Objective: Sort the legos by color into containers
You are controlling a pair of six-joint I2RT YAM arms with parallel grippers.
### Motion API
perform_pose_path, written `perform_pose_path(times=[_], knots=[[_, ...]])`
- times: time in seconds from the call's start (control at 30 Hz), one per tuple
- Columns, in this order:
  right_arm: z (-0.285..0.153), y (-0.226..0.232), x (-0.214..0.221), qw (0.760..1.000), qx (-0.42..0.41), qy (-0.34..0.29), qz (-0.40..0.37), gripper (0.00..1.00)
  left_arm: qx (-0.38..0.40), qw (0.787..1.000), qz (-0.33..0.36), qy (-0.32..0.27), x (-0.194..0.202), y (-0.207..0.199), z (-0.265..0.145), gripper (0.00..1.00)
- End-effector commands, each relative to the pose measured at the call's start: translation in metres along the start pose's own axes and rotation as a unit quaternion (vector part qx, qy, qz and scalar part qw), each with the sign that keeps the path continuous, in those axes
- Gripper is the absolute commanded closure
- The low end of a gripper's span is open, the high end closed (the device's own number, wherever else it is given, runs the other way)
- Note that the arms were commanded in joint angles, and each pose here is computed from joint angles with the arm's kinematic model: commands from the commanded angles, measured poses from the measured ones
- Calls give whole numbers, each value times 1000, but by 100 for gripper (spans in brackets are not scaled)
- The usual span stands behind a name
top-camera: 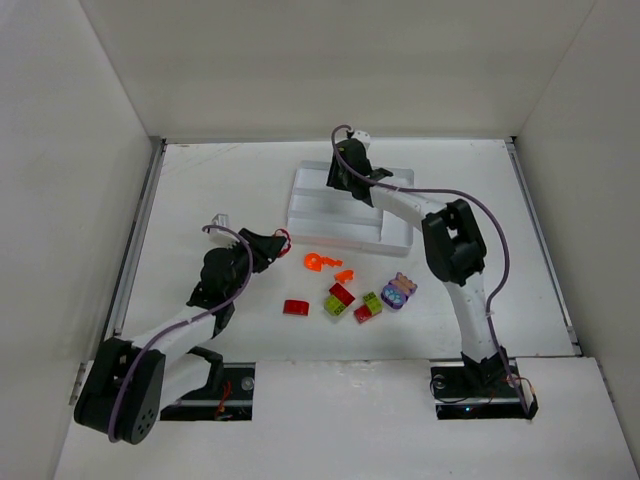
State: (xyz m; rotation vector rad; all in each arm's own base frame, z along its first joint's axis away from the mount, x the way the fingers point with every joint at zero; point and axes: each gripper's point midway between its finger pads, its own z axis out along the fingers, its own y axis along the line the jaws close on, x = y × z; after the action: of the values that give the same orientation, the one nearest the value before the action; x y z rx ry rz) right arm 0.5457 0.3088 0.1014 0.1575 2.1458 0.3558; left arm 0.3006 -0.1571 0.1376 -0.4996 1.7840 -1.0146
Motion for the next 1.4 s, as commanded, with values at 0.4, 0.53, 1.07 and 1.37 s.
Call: perform_pose_path(times=[0.4, 0.53, 1.07, 1.37], knots=[[3, 3, -32, 999, 20, -45, -1, 40, 40, 999, 10, -15, -4, -21, 7, 76], [-9, 3, -36, 999, 14, -51, 2, 32, 41, 999, 12, -13, -3, -22, 7, 76], [-206, -98, -16, 982, 11, -182, 51, 76, 49, 993, 102, 37, 28, -64, 26, 76], [-249, -193, 8, 959, 111, -229, 127, 42, 38, 972, 210, 98, 86, -147, 78, 75]])
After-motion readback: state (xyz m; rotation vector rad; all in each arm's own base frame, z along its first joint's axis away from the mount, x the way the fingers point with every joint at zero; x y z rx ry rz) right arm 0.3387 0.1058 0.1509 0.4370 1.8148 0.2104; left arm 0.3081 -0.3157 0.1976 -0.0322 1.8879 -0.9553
